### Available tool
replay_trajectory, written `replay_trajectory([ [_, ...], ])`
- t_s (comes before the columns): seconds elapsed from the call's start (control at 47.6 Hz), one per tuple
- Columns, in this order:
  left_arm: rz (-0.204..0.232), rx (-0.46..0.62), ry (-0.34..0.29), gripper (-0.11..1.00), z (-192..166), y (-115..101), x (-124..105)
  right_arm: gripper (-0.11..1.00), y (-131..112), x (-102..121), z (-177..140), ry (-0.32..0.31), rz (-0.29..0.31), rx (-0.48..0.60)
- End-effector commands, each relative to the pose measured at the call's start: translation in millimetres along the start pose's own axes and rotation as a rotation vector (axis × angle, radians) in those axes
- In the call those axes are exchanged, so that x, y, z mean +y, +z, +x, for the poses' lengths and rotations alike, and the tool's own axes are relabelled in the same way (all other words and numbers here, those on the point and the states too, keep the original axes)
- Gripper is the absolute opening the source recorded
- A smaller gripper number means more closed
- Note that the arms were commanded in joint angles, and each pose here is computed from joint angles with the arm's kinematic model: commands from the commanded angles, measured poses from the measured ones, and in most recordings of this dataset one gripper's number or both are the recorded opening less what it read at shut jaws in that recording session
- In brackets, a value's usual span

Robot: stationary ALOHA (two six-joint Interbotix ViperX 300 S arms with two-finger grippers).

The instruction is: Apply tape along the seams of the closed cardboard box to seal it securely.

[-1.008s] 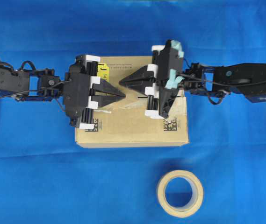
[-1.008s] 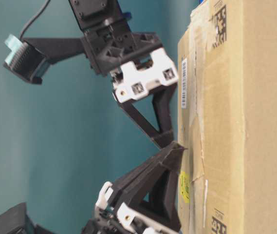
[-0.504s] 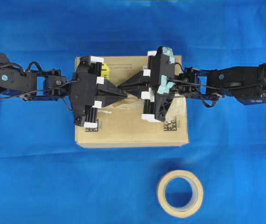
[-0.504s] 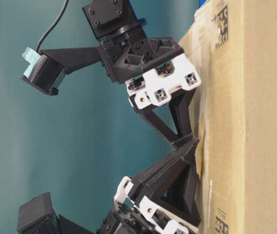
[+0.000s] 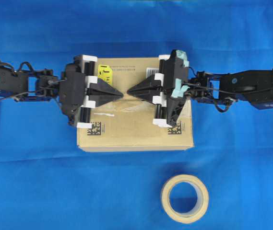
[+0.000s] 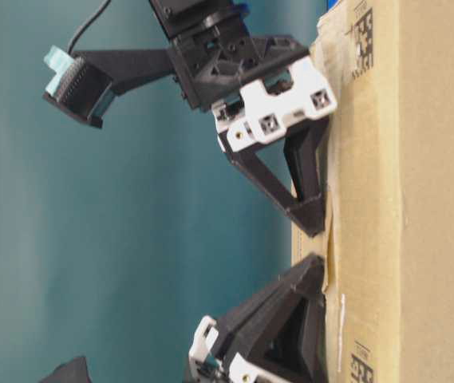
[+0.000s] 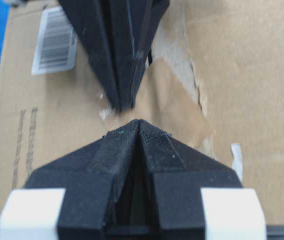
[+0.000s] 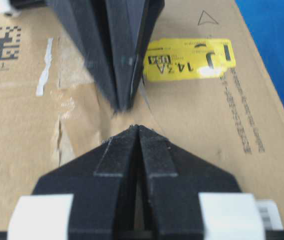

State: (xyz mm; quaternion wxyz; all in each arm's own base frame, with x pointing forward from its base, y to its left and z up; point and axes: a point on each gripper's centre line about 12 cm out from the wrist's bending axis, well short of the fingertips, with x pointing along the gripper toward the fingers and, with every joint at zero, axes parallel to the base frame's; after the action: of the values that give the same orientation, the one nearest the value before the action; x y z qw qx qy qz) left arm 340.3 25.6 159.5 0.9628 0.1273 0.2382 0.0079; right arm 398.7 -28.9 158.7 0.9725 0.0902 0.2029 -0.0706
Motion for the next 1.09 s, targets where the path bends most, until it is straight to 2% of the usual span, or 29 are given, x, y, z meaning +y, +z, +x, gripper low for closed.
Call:
replay_trajectory([
  [0.0,-0.007,-0.012,0.012,0.00,-7,2,4,0.00,5,1,-8,0.003,0.008,-0.015],
  [0.231,-0.009,-0.020,0.015,0.00,-19,-1,3,0.00,9,1,-26,0.006,0.011,-0.036],
  [0.357,0.000,-0.076,0.013,0.00,-24,16,2,0.00,20,3,-35,0.012,0.011,-0.072],
  [0.483,0.015,-0.147,-0.002,0.00,-25,43,-4,0.00,34,5,-37,0.021,0.002,-0.117],
  [0.693,0.022,-0.151,-0.018,0.00,-10,51,-9,0.00,46,9,-19,0.028,-0.015,-0.149],
  [0.882,0.024,-0.126,-0.026,0.00,4,47,-12,0.00,39,13,8,0.032,-0.024,-0.098],
  [1.071,0.024,-0.117,-0.028,0.00,10,43,-13,0.00,34,19,19,0.043,-0.032,-0.070],
])
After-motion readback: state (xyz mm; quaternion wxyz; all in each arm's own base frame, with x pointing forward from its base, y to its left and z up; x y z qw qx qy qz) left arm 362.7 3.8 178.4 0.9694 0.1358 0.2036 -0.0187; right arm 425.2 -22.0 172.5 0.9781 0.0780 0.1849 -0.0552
